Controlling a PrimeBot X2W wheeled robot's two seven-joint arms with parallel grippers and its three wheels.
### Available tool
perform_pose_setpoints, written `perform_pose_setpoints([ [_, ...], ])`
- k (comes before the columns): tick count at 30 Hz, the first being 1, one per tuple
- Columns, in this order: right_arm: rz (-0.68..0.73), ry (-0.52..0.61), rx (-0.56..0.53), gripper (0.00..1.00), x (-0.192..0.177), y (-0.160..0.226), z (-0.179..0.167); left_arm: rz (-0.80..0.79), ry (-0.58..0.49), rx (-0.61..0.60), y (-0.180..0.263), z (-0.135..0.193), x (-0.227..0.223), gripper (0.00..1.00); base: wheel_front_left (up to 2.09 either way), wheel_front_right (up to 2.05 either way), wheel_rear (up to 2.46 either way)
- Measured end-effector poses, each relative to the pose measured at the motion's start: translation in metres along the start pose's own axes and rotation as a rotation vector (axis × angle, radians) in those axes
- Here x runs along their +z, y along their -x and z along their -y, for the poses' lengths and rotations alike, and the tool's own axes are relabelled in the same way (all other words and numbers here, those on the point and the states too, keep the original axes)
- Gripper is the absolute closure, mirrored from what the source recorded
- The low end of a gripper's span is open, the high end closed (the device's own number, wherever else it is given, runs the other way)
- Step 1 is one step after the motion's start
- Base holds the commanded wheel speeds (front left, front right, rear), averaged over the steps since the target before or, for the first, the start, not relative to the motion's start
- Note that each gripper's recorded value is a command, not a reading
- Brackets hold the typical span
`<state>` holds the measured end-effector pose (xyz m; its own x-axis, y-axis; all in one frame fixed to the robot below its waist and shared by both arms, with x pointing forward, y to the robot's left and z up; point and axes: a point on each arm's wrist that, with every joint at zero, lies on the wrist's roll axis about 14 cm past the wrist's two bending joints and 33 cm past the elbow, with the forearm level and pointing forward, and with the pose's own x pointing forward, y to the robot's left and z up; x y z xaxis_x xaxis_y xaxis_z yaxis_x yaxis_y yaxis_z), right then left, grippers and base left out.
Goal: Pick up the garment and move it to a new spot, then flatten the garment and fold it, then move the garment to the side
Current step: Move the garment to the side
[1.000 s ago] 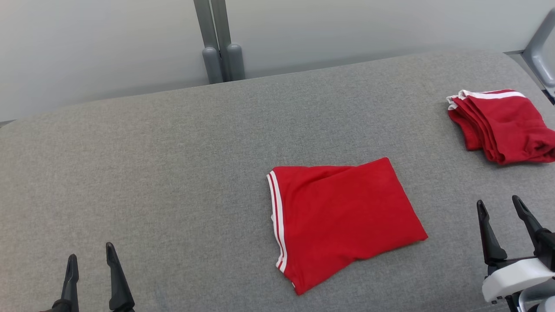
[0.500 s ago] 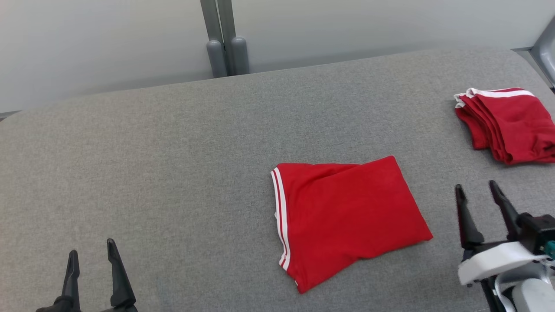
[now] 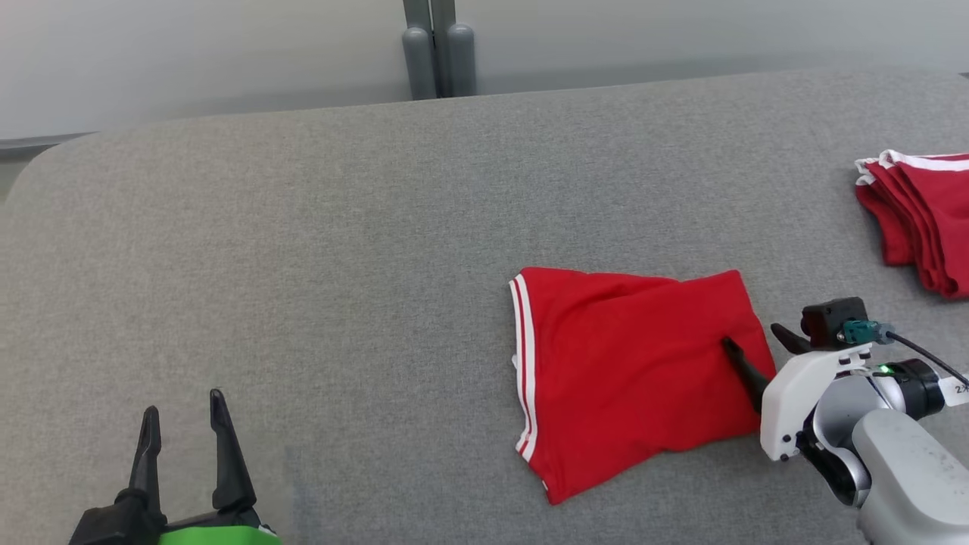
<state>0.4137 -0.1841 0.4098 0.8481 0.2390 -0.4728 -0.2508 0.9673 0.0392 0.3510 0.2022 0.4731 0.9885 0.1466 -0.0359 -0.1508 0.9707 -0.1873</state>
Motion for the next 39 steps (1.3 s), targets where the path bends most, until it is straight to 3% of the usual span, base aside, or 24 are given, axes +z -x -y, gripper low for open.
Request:
perform_pose_setpoints([
  [6,-0.105,-0.043,0.02,0.0,-0.019,-0.019,-0.005,-0.003,0.001,0.042,0.001,-0.014,-0.001,0.0,0.0,0.0,0.0],
  [7,-0.12,-0.062,0.037,0.7,-0.022,-0.022,-0.01,-0.006,0.0,0.046,0.001,-0.016,-0.001,0.0,0.0,0.0,0.0],
  [8,-0.123,-0.089,0.051,1.0,-0.021,-0.024,-0.014,-0.01,-0.002,0.052,0.001,-0.018,-0.002,0.0,0.0,0.0,0.0],
  [13,-0.068,-0.145,0.055,1.0,0.001,-0.029,-0.002,-0.016,0.005,0.047,-0.006,-0.015,-0.005,0.0,0.0,0.0,0.0],
  [21,0.13,-0.015,-0.179,1.0,0.102,-0.003,0.118,-0.03,0.004,-0.059,-0.029,0.019,-0.014,0.0,0.0,0.0,0.0],
  [31,0.093,0.023,-0.445,1.0,0.126,0.031,0.22,-0.087,0.012,-0.141,-0.044,0.044,-0.038,0.0,0.0,0.0,0.0],
  [38,0.087,0.028,-0.49,0.98,0.124,0.024,0.233,-0.104,0.005,-0.122,-0.043,0.037,-0.044,0.0,0.0,0.0,0.0],
  [39,0.077,0.035,-0.504,0.09,0.121,0.025,0.237,-0.105,0.004,-0.12,-0.043,0.036,-0.044,0.0,0.0,0.0,0.0],
])
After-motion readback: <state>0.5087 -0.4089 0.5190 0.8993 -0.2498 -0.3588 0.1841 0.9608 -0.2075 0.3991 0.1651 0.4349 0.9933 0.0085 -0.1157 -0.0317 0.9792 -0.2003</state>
